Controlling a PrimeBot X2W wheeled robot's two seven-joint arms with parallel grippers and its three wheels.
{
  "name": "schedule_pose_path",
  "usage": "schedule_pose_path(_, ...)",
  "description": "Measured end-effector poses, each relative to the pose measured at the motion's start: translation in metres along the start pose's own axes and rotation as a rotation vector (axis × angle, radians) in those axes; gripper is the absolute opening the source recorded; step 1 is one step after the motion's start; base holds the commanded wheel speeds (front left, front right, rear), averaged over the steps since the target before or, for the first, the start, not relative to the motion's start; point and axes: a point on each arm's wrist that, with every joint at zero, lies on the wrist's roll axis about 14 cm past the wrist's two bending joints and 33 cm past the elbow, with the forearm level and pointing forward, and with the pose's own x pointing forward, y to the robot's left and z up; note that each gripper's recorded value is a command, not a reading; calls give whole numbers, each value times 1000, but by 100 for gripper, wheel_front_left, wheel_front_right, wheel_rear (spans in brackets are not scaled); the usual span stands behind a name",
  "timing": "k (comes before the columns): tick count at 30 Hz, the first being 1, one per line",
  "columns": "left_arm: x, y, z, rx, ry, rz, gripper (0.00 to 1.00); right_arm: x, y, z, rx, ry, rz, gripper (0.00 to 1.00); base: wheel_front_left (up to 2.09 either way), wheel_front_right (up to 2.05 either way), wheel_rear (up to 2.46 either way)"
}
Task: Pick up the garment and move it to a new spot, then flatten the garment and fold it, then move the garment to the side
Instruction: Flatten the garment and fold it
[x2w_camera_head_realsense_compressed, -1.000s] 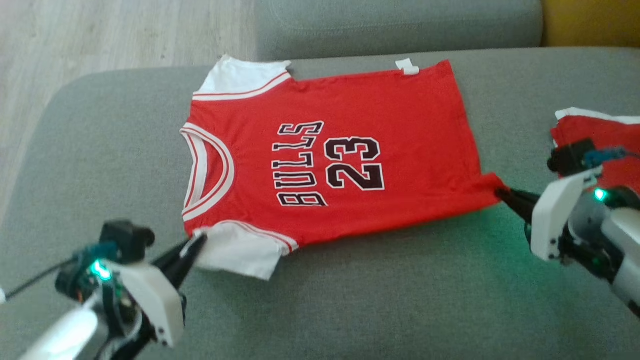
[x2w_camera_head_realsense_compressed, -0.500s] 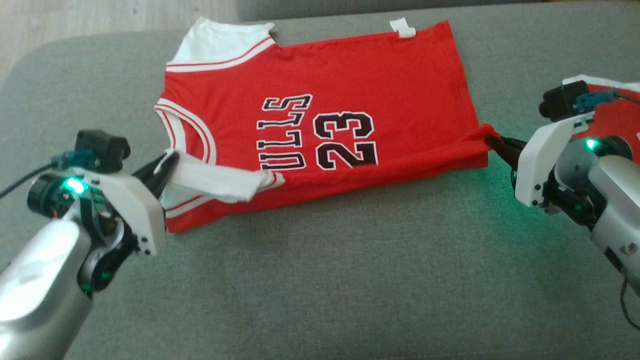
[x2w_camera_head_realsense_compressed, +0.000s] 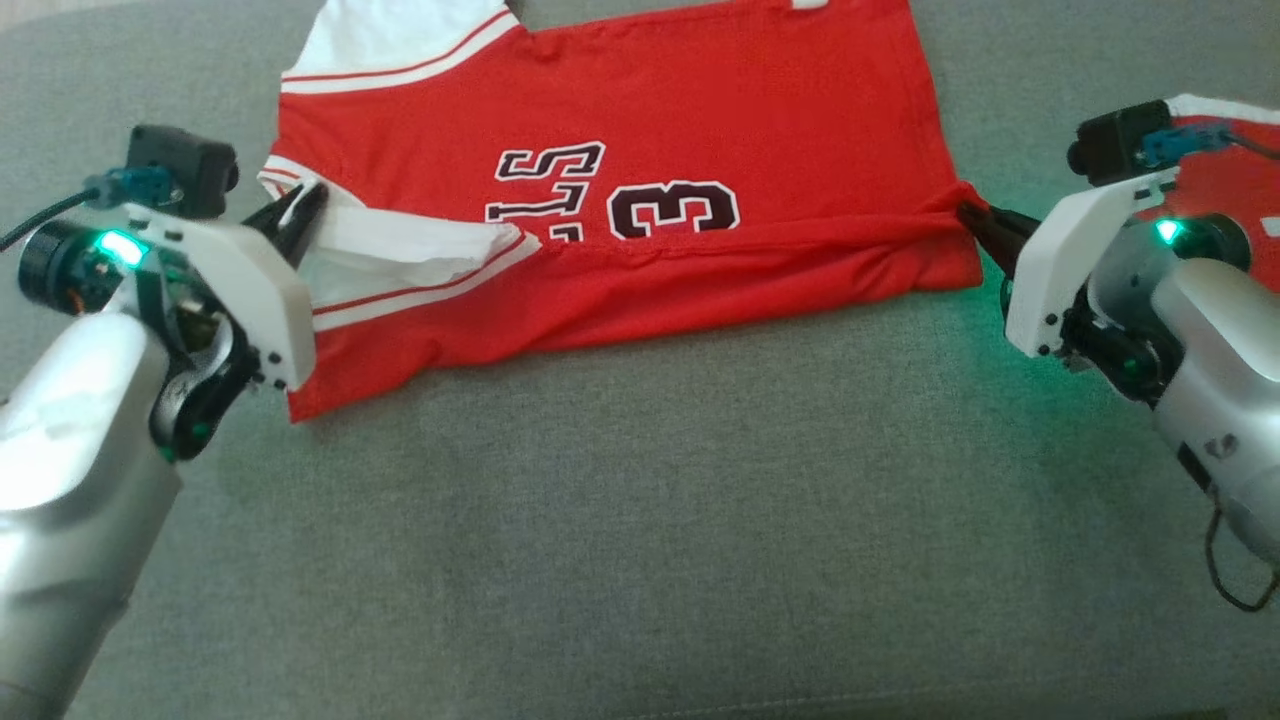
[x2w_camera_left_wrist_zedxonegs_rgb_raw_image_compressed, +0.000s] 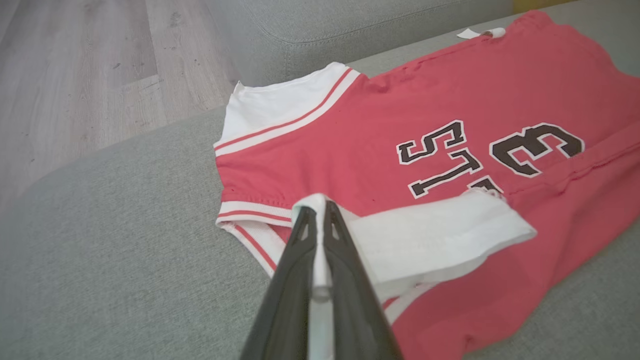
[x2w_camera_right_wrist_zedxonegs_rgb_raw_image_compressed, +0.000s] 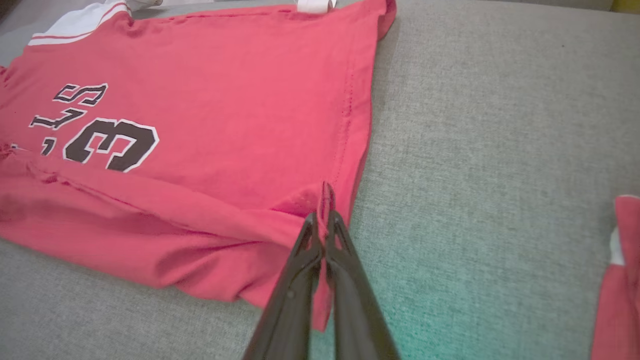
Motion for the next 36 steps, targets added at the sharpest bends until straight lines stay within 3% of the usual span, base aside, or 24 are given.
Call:
schedule_pose_path(4, 13, 1, -4, 11, 18, 5, 0, 8, -2, 0, -7, -7, -10, 0, 0, 0, 0)
schedule_pose_path(5, 15, 2, -4, 12, 13, 8, 0, 9, -3, 3, -15, -25, -15, 28, 0, 0, 0)
schedule_pose_path(6, 17, 3, -2, 16, 3, 13, 36, 10, -5, 8, -29, -51, -25, 95, 0, 0, 0)
schedule_pose_path(7, 19, 4, 1, 18, -8, 21, 75, 11, -7, 16, -47, -89, -36, 100, 0, 0, 0)
schedule_pose_path(8, 20, 6, 4, 14, -23, 33, 100, 11, -9, 27, -53, -140, -45, 100, 0, 0, 0)
schedule_pose_path(11, 21, 10, 12, 23, -63, 59, 100, 8, -8, 60, -5, -282, -50, 100, 0, 0, 0)
schedule_pose_path(14, 15, 16, 23, 40, -132, 93, 100, 6, 0, 69, 3, -337, -43, 100, 0, 0, 0)
schedule_pose_path(23, -35, 22, 103, 21, -613, 213, 100, -26, 8, 90, 18, -549, -51, 100, 0, 0, 0)
schedule_pose_path(25, -45, 16, 100, 58, -645, 234, 100, -44, 6, 112, 63, -647, -55, 100, 0, 0, 0)
schedule_pose_path(28, -55, 5, 81, 34, -655, 255, 100, -75, 7, 137, 28, -792, -69, 100, 0, 0, 0)
schedule_pose_path(31, -70, -6, 65, 12, -670, 278, 100, -95, 5, 121, 58, -869, -118, 100, 0, 0, 0)
schedule_pose_path(36, -101, -22, 54, -64, -749, 325, 100, -96, 33, 47, 119, -826, -165, 100, 0, 0, 0)
